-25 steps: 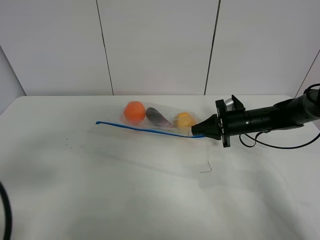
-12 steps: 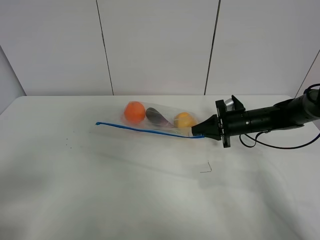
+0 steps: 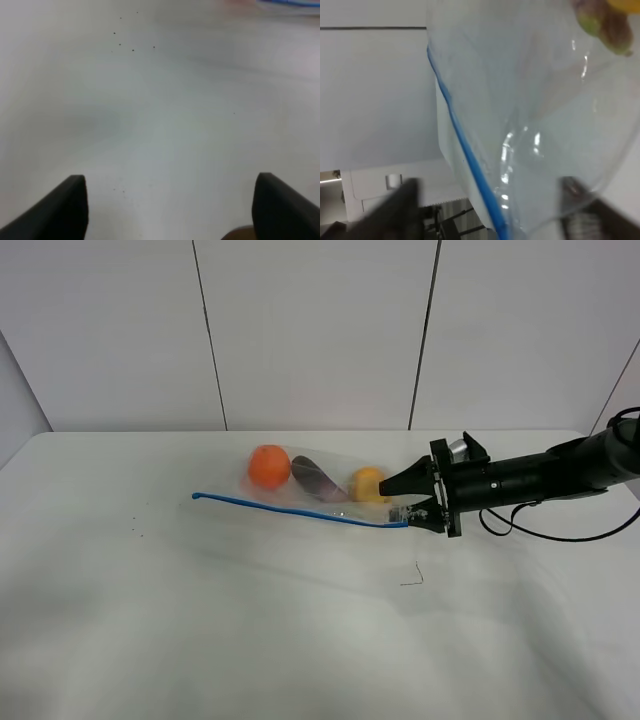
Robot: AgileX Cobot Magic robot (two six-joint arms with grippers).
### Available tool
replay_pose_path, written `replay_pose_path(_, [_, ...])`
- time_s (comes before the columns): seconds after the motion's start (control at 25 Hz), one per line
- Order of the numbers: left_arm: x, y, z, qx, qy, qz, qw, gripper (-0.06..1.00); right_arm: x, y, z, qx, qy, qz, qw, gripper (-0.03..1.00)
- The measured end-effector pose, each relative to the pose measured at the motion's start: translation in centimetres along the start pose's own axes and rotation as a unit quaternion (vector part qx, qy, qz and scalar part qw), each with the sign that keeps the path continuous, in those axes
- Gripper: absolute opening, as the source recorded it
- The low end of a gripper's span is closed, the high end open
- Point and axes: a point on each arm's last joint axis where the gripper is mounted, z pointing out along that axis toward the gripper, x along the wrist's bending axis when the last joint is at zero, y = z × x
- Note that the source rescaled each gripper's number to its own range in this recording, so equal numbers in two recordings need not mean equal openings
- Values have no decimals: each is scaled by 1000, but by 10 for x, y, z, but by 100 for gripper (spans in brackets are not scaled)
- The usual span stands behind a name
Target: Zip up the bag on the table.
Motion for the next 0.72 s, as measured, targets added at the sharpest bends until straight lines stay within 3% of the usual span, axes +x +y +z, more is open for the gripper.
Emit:
replay_pose_path(0.08, [0,0,0,0,0,-3,1000,87,2,4,-1,9,-9,-7,1000,83])
replay_pose_path(0.16, [0,0,0,0,2,-6,1000,87,4,6,-2,17,-16,-10,1000,87])
replay_pose_path(0.36, [3,0,0,1,15,-16,1000,87,25,27,-17,51,-116,-52,991,91])
replay_pose_path(0.52, [3,0,0,1,16,-16,1000,87,50,38,-39,54,-211,-86,972,91])
replay_pose_path(0.72, [3,0,0,1,16,-16,1000,87,87,41,-74,37,-336,-113,934,91])
